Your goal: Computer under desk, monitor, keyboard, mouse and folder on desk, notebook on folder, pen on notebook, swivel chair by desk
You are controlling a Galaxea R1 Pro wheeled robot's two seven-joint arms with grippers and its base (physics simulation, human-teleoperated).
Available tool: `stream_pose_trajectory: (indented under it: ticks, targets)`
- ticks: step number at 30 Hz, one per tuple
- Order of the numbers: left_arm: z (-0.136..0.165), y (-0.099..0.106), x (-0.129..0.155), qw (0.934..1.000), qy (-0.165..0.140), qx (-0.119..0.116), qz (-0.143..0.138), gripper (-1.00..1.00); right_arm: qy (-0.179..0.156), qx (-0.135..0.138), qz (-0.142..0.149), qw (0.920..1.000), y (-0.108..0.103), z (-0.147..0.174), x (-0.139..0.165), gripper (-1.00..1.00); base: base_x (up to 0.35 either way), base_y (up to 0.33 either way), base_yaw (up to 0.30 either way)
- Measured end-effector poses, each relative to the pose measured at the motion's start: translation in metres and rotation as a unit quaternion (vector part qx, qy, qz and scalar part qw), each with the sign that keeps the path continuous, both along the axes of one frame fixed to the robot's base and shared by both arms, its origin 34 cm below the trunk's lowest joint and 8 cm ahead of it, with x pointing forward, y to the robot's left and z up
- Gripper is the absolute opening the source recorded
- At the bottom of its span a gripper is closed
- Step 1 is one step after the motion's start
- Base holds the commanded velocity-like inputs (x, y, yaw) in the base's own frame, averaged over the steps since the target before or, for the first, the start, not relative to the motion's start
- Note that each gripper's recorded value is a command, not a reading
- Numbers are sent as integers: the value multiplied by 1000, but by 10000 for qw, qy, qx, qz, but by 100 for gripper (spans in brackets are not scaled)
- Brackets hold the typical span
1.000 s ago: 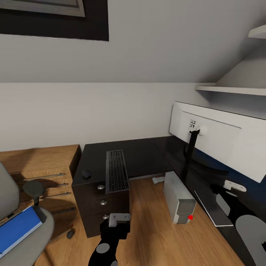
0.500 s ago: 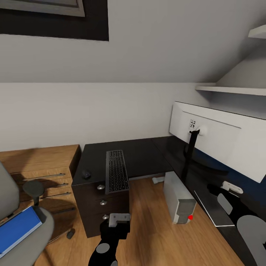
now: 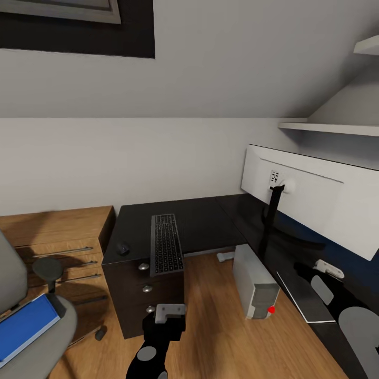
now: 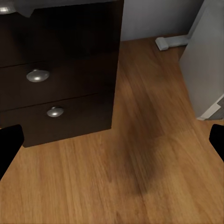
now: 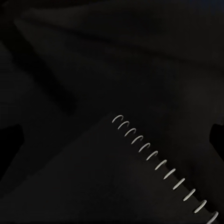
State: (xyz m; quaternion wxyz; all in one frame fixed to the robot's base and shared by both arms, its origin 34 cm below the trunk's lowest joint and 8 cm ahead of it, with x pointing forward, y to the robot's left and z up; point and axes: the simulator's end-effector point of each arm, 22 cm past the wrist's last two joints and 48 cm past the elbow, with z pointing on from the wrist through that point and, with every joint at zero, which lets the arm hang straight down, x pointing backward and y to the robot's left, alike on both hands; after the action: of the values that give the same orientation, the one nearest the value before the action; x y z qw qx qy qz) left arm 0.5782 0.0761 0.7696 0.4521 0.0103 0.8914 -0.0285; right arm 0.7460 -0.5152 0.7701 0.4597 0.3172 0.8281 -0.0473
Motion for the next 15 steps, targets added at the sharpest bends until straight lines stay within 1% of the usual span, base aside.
stream_pose_trajectory:
  ticks: [7, 15]
  targets:
    - [0, 0, 0, 10000, 1, -4, -2, 100, -4, 217, -151, 9997, -6, -5, -6, 100, 0, 0, 0]
    - [0, 0, 0, 10000, 3, -7, -8, 100, -34, 318, -230, 9992, -10, -5, -7, 100, 0, 0, 0]
